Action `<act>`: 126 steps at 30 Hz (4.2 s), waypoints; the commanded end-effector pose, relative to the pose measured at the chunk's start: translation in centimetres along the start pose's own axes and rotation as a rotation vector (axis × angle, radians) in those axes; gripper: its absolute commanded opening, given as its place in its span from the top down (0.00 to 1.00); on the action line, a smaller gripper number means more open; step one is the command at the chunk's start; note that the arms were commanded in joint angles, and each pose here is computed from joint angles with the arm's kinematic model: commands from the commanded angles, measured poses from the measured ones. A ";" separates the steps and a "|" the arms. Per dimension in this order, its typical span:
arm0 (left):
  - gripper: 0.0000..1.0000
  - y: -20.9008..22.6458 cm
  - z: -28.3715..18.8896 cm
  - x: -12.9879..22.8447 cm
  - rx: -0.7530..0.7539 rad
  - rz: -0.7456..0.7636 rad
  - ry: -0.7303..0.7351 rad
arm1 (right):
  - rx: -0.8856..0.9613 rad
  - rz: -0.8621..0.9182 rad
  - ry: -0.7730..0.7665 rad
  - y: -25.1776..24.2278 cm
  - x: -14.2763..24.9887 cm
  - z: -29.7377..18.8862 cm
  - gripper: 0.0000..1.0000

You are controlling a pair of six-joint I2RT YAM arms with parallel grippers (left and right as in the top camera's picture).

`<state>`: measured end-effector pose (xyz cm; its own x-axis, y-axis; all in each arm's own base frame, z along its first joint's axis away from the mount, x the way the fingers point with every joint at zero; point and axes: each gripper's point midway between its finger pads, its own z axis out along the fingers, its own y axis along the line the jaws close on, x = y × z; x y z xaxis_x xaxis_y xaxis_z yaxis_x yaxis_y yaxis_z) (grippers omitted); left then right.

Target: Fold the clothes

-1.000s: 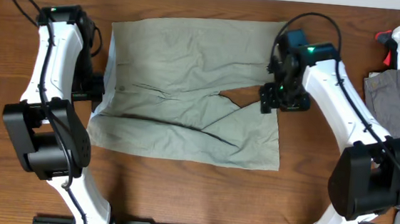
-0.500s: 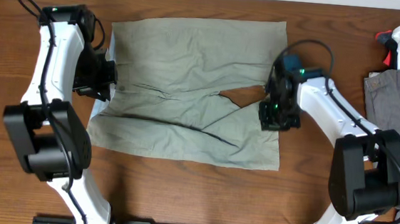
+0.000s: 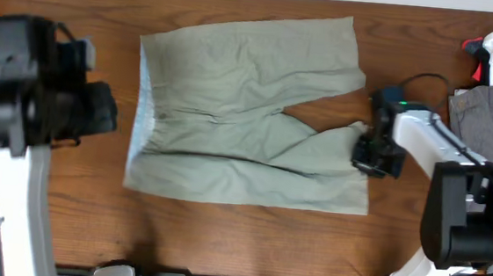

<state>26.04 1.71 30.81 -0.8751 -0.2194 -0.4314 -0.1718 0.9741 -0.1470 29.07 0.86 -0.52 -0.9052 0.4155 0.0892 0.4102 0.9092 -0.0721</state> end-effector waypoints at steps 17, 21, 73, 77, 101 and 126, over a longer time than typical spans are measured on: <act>0.52 -0.4 13.7 7.9 0.067 -0.035 0.309 | -0.542 -0.384 -0.172 5.0 1.7 -11.1 0.62; 0.51 -0.8 18.0 11.0 0.112 -0.075 0.348 | -0.526 -0.430 -0.096 6.0 4.3 -10.4 0.59; 0.83 -1.8 22.5 7.1 0.249 0.013 0.068 | -0.412 -0.174 -0.207 4.6 5.5 -7.7 0.61; 0.83 -4.6 24.3 7.0 0.291 0.158 0.059 | -0.402 -0.163 -0.308 5.3 2.6 -7.6 0.66; 0.93 0.5 30.2 6.1 0.018 0.041 0.089 | -0.086 -0.119 -0.092 1.0 1.9 2.9 0.85; 0.62 -1.2 31.5 4.1 0.115 0.045 0.058 | -0.292 -0.195 -0.216 2.4 2.4 -4.4 0.49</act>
<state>36.82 -1.95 1.71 -0.9014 -0.1735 -0.3967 -0.0876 0.9703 -0.2254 28.42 4.22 3.77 -0.9560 0.2597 -0.1363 0.2289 0.9512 0.2071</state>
